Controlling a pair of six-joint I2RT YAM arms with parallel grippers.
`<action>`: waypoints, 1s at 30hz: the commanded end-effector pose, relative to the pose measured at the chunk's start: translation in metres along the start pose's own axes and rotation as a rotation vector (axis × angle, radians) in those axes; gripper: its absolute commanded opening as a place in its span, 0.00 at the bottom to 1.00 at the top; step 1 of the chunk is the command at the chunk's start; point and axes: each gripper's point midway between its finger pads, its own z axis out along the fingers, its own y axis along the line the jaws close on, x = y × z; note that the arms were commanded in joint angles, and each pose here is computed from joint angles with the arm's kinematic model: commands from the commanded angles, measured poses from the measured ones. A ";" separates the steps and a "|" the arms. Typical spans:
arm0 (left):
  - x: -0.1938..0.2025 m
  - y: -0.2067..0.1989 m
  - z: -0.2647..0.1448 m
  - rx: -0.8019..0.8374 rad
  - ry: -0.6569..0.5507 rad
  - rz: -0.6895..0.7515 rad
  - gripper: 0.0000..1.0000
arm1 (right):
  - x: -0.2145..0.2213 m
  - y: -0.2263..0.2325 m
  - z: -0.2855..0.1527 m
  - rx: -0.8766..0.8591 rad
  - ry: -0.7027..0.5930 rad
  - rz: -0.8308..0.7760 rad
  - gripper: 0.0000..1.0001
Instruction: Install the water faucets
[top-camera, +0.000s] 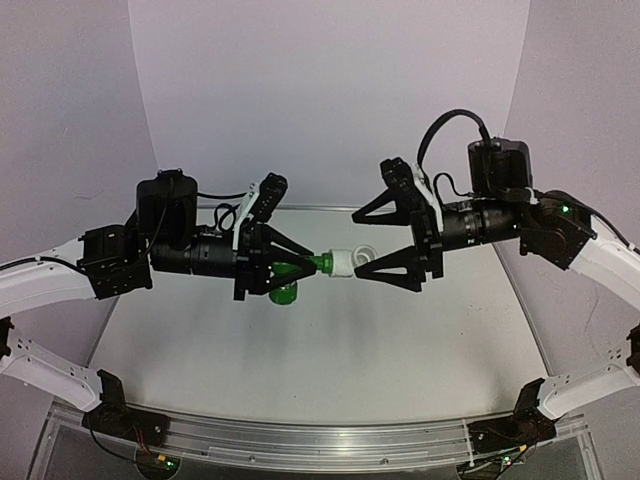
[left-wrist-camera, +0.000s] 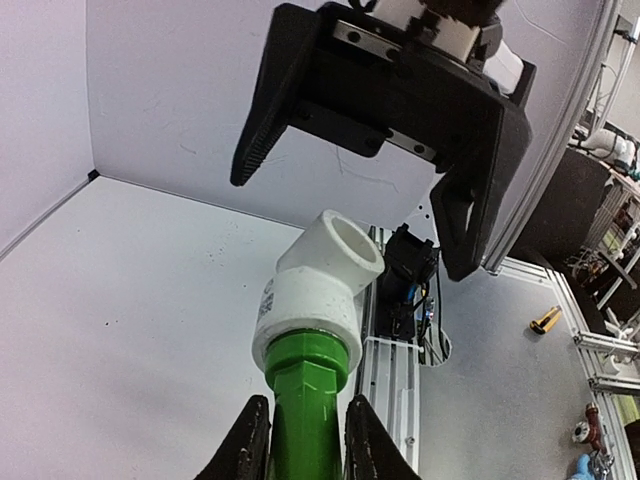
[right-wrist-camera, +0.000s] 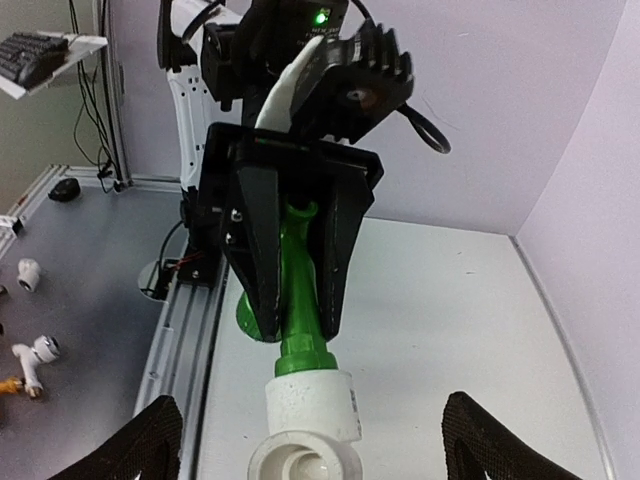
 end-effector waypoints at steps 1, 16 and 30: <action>-0.042 0.014 -0.009 -0.068 -0.137 -0.121 0.00 | 0.009 -0.003 -0.018 0.079 0.058 -0.254 0.89; -0.056 0.090 -0.020 -0.068 -0.406 -1.017 0.00 | -0.002 -0.042 -0.027 0.438 0.118 -0.931 0.72; -0.033 0.105 -0.010 0.080 -0.534 -1.366 0.01 | 0.019 -0.053 0.011 0.611 0.197 -1.269 0.60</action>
